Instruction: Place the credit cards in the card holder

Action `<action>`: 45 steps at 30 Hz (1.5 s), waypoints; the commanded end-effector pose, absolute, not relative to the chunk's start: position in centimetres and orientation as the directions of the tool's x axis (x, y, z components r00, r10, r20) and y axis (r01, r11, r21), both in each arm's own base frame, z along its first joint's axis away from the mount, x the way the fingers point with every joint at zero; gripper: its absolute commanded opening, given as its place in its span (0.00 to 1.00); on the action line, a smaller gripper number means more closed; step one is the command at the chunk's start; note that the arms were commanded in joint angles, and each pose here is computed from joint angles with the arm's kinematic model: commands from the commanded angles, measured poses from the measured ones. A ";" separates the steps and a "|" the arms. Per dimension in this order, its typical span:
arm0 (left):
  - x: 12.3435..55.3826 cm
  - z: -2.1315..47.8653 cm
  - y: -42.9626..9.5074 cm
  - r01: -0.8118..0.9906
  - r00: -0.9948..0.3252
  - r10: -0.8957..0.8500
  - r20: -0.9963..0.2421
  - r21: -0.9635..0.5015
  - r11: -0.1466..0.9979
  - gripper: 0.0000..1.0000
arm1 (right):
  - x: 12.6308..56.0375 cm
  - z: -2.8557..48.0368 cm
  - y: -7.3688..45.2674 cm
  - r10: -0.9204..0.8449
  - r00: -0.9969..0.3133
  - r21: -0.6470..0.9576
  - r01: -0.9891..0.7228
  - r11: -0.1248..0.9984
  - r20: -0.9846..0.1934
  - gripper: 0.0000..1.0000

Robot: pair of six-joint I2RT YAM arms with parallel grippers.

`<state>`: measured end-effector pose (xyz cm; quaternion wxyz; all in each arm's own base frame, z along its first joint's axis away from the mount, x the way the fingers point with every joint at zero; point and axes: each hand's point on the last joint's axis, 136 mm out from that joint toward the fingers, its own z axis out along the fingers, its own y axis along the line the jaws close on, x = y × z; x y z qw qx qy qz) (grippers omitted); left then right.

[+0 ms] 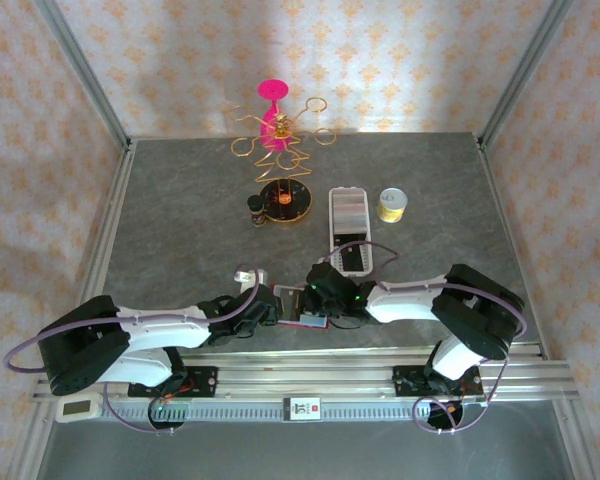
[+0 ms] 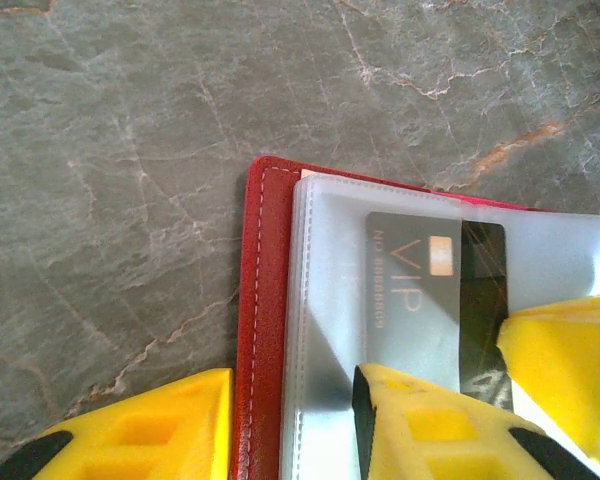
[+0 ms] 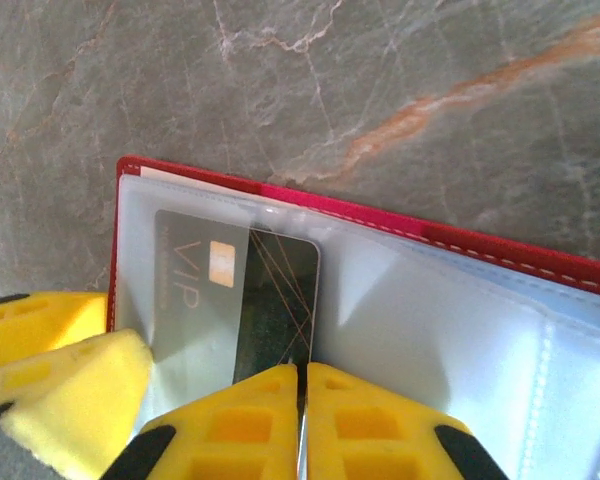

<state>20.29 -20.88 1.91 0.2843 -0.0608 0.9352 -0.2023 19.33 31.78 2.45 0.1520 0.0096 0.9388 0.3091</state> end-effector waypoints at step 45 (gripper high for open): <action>17.8 -1.3 -20.1 -0.031 -0.889 -0.212 -0.407 -0.408 0.913 0.25 | 18.0 4.8 28.6 0.220 -0.929 0.617 -0.013 0.787 -0.299 0.32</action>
